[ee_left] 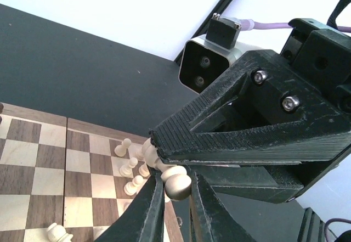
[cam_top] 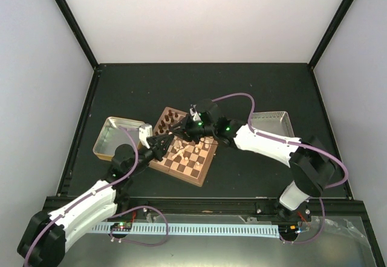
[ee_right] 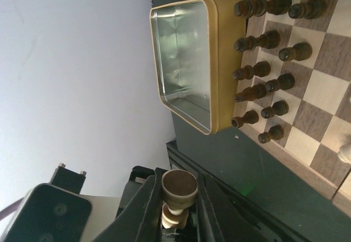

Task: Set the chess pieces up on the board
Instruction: Place the chess piece on the chessboard.

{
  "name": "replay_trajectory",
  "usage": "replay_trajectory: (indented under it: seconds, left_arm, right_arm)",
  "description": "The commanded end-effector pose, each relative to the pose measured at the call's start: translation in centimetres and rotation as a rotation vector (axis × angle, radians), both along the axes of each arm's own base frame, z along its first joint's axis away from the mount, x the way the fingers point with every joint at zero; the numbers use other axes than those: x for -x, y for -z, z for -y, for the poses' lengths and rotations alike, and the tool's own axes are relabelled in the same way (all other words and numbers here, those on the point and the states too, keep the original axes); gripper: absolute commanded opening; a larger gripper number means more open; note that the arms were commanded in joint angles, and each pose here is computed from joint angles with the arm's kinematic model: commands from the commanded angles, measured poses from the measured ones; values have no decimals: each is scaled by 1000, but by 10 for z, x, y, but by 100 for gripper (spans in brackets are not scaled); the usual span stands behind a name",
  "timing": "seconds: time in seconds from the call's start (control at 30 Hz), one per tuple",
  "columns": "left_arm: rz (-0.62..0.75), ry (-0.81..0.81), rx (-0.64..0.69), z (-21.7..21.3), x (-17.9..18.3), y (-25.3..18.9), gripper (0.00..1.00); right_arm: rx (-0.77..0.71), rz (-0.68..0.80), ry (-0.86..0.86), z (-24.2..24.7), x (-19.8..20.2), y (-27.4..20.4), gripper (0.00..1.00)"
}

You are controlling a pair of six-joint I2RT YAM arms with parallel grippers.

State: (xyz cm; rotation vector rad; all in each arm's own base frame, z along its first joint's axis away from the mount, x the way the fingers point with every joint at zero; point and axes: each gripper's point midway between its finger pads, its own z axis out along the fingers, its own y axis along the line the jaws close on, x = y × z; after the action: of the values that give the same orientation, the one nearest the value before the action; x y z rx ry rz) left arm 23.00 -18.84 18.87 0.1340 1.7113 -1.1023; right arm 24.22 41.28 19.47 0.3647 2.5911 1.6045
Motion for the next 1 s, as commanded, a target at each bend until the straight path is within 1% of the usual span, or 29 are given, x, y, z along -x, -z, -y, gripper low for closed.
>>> replay_trajectory:
  seconds: [0.0, 0.07, 0.13, 0.23, 0.27, 0.3, 0.37, 0.4, 0.47, 0.53, 0.57, 0.63, 0.73, 0.8, 0.97]
  left_arm:
    - [25, -25, -15, -1, -6, -22, 2]
    - [-25, -20, -54, 0, -6, -16, 1]
    - [-110, -6, -109, 0, -3, -4, 2]
    - [-263, 42, -211, -1, 13, 21, 1]
    - [-339, 56, -269, -6, 23, 37, 2]
    - [-387, 65, -308, -9, 30, 45, 2]
    - [-492, 71, -401, -19, 44, 63, 1]
    - [-537, 71, -417, -21, 49, 67, 2]
    - [-601, 120, -425, -16, 58, 76, 2]
    - [-719, 40, -510, -31, 59, 88, 2]
    - [-743, 17, -532, -33, 57, 87, 1]
    - [-780, 11, -556, -31, 56, 91, 1]
    - [-795, -21, -614, -32, 52, 92, 1]
    - [-813, -16, -654, -29, 50, 94, 1]
    - [-819, 14, -802, -18, 48, 95, 2]
  right_arm:
    - [17, 41, -61, 1, 13, -8, 18]
    - [55, 76, -54, 5, 9, -5, 27]
    - [104, 113, -32, 15, 2, -2, 38]
    - [195, 186, 21, 39, -12, 3, 49]
    - [239, 207, 52, 51, -18, 6, 53]
    - [269, 234, 71, 59, -21, 6, 54]
    - [324, 295, 103, 75, -27, 3, 56]
    - [354, 330, 111, 81, -29, -1, 56]
    - [410, 380, 125, 93, -32, -6, 56]
    - [448, 416, 133, 103, -33, -10, 56]
    - [457, 428, 138, 106, -33, -13, 56]
    - [473, 444, 150, 113, -32, -16, 56]
    - [493, 449, 153, 119, -31, -15, 56]
    - [500, 446, 146, 119, -29, -12, 56]
    - [510, 434, 134, 119, -28, -6, 56]
